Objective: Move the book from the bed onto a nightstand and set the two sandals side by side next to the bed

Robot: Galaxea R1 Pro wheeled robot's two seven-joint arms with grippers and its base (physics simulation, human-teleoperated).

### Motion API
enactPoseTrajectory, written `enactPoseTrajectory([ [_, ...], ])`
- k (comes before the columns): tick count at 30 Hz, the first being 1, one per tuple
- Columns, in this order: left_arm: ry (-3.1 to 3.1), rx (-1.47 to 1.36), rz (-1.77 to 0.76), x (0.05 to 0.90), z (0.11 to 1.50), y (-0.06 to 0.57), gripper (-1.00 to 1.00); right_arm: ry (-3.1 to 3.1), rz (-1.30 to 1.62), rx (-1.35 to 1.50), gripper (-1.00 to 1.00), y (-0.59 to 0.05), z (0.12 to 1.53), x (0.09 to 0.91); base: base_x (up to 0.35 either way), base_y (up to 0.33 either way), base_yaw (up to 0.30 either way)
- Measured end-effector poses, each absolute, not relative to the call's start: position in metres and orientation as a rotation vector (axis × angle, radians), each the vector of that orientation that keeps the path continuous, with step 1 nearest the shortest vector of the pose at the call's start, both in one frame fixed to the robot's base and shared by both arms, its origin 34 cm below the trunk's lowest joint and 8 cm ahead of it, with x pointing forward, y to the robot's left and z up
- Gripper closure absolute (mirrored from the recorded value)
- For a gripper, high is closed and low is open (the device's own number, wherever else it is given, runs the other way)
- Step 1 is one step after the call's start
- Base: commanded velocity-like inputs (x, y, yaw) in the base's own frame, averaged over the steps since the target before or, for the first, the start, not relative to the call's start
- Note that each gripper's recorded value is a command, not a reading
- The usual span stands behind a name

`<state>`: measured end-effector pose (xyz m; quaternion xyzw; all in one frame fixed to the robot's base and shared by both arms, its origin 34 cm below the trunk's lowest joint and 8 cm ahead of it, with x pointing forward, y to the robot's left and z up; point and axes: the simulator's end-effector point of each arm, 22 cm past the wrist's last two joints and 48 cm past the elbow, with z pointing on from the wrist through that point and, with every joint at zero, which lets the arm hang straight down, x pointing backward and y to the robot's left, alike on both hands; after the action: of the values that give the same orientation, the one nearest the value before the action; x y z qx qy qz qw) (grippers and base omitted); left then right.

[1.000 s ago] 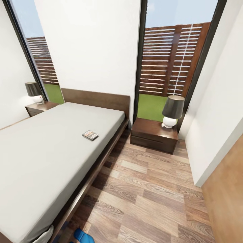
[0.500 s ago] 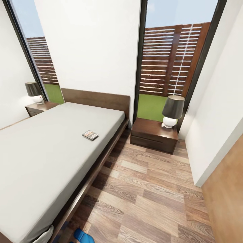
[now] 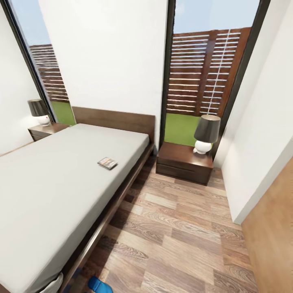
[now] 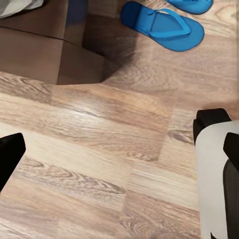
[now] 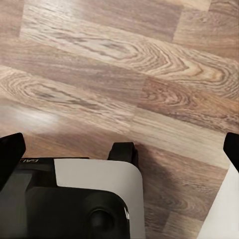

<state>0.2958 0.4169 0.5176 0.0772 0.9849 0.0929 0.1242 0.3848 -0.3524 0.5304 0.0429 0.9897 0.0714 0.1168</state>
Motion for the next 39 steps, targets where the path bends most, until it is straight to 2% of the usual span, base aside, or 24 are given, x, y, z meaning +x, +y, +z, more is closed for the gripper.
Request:
enactPoseTrajectory([
  [39, 2.878, 0.231, 0.256, 0.2937, 0.515, 0.4091, -1.0, 2.909, 0.252, 0.099, -1.0, -0.3416, 0.5279, 0.3792, 0.0, 0.0, -0.267],
])
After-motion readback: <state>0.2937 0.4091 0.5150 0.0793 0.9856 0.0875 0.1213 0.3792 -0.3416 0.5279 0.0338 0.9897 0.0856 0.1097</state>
